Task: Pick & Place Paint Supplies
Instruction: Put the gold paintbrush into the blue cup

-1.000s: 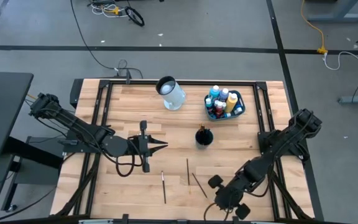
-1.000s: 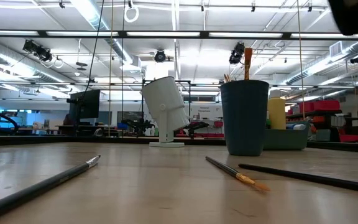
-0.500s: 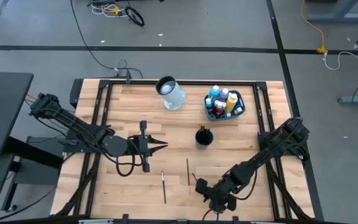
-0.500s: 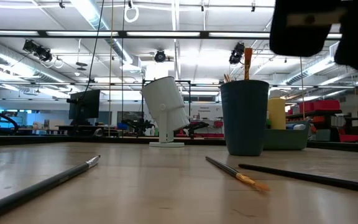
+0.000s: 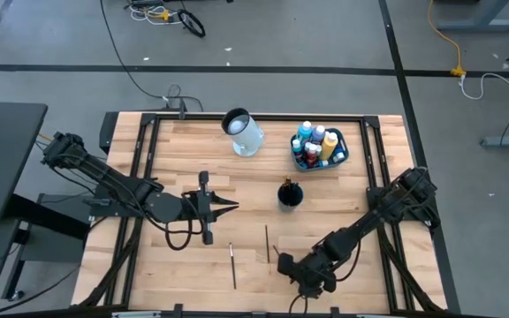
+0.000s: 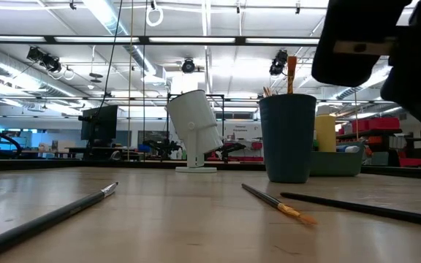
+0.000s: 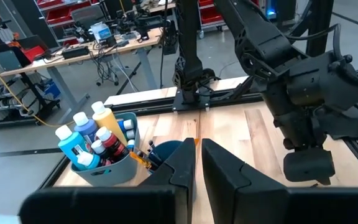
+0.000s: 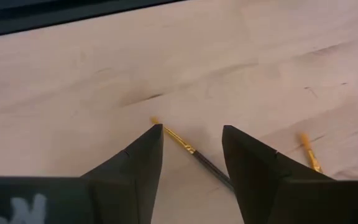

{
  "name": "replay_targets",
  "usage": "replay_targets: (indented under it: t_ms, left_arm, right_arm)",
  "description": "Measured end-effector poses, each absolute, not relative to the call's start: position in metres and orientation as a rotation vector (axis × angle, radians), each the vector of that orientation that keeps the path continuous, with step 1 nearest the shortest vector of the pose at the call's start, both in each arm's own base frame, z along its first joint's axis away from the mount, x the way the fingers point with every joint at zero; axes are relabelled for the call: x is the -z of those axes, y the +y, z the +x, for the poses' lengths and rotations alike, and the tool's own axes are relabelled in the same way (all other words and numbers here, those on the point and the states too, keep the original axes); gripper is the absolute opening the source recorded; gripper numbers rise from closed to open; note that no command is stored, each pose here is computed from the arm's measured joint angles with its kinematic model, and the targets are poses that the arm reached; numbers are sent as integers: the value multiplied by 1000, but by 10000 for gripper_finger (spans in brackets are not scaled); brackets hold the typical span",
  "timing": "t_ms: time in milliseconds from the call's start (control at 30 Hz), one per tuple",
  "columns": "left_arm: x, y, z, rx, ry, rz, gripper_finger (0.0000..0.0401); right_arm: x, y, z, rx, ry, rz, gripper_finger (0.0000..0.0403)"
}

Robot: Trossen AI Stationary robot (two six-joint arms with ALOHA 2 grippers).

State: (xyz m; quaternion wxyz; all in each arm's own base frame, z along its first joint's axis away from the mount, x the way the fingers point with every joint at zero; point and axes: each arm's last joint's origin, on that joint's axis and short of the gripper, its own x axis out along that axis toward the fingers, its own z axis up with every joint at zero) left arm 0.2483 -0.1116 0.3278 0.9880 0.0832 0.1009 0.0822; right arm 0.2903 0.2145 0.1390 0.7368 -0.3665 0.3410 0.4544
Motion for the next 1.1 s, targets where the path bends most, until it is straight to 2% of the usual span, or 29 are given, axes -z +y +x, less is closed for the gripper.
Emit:
replay_targets:
  t_ms: [467, 600, 900, 1100]
  left_arm:
    - [-328, -112, 248, -165, 203, 168, 38]
    - [-328, -112, 248, -165, 203, 169, 38]
    - [-328, -112, 248, -165, 204, 167, 38]
    - [-328, -112, 248, -165, 204, 167, 38]
  right_arm:
    - [-115, 213, 299, -1115, 703, -898, 164]
    - [-114, 209, 301, -1123, 713, -878, 131]
    - [-112, 203, 304, -1169, 716, -819, 16]
    - [-112, 203, 305, -1125, 749, -735, 11]
